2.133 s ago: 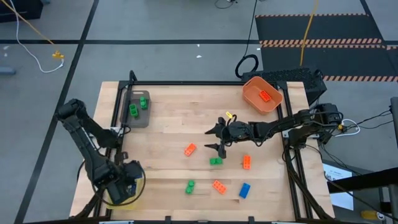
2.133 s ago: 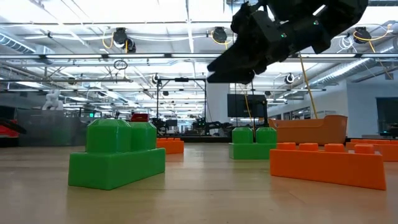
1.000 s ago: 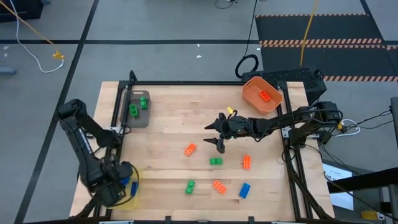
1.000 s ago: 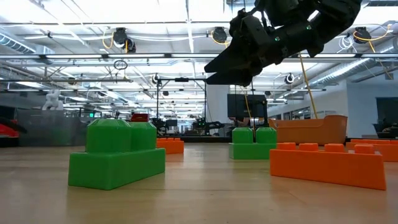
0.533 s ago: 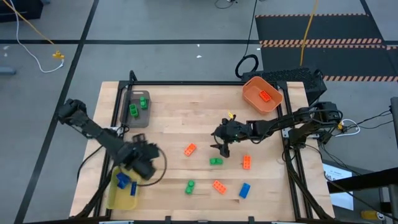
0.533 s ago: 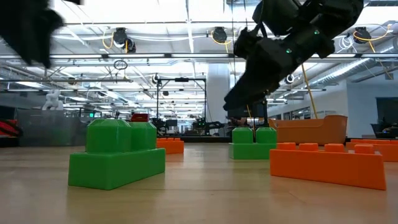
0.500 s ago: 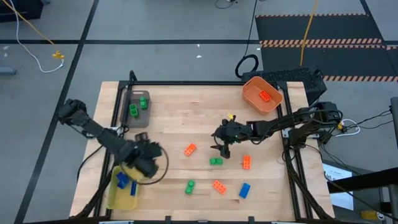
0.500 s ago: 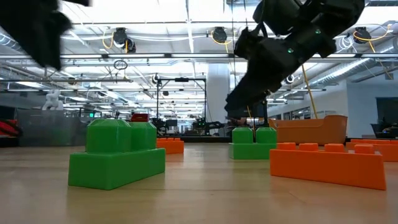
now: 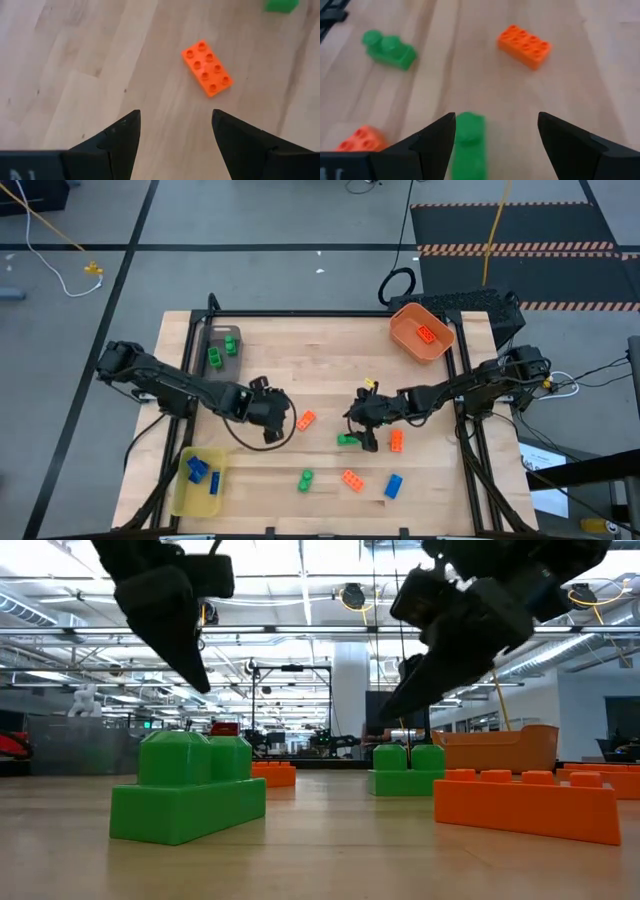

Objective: Sort & place blocks by color
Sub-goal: Put the green game piece into the black bin

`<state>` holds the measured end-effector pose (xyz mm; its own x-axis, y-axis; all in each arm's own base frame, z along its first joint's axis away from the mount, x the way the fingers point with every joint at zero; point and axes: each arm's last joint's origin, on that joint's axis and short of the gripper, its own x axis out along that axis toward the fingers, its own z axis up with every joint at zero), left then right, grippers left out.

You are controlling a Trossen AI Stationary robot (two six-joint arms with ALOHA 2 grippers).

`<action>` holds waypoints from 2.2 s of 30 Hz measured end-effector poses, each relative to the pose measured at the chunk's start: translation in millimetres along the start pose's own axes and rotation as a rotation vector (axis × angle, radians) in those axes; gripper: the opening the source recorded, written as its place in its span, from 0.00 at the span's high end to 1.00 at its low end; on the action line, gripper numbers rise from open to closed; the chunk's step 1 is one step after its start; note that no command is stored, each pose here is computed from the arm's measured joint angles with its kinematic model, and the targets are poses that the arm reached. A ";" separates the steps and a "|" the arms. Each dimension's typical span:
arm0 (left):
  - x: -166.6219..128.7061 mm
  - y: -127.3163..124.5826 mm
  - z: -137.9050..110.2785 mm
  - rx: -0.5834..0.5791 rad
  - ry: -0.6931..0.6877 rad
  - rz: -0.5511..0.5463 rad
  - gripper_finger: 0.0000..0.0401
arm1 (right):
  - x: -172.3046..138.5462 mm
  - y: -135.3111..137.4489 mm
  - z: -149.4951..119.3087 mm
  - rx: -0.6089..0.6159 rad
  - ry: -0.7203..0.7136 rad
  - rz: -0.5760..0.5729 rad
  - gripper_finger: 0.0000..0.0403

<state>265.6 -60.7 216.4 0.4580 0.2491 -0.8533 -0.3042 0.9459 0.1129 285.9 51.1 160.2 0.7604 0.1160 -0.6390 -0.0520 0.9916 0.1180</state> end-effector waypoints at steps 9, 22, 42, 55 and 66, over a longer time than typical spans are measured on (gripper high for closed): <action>12.0 0.4 -1.5 -0.017 -0.073 -0.029 0.39 | -2.9 23.4 -19.0 -0.008 0.123 -0.089 0.32; 10.7 -5.5 4.8 -0.026 -0.153 -0.072 0.39 | -2.7 28.1 -21.5 0.019 0.120 -0.121 0.32; 7.5 -9.9 16.7 -0.042 -0.273 -0.116 0.39 | 41.6 24.9 -47.6 0.019 0.180 -0.120 0.41; 7.3 -9.0 17.5 -0.067 -0.291 -0.084 0.39 | 45.7 23.4 -41.3 -0.008 0.095 -0.126 0.70; -0.7 -21.9 21.3 0.167 -0.405 -0.067 0.39 | 44.2 10.7 -25.6 -0.022 -0.006 -0.107 0.70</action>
<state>289.7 -77.2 225.4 0.7724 0.2161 -0.5973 -0.1389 0.9750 0.1732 302.3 68.3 113.8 0.7663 0.0091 -0.6424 0.0157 0.9993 0.0329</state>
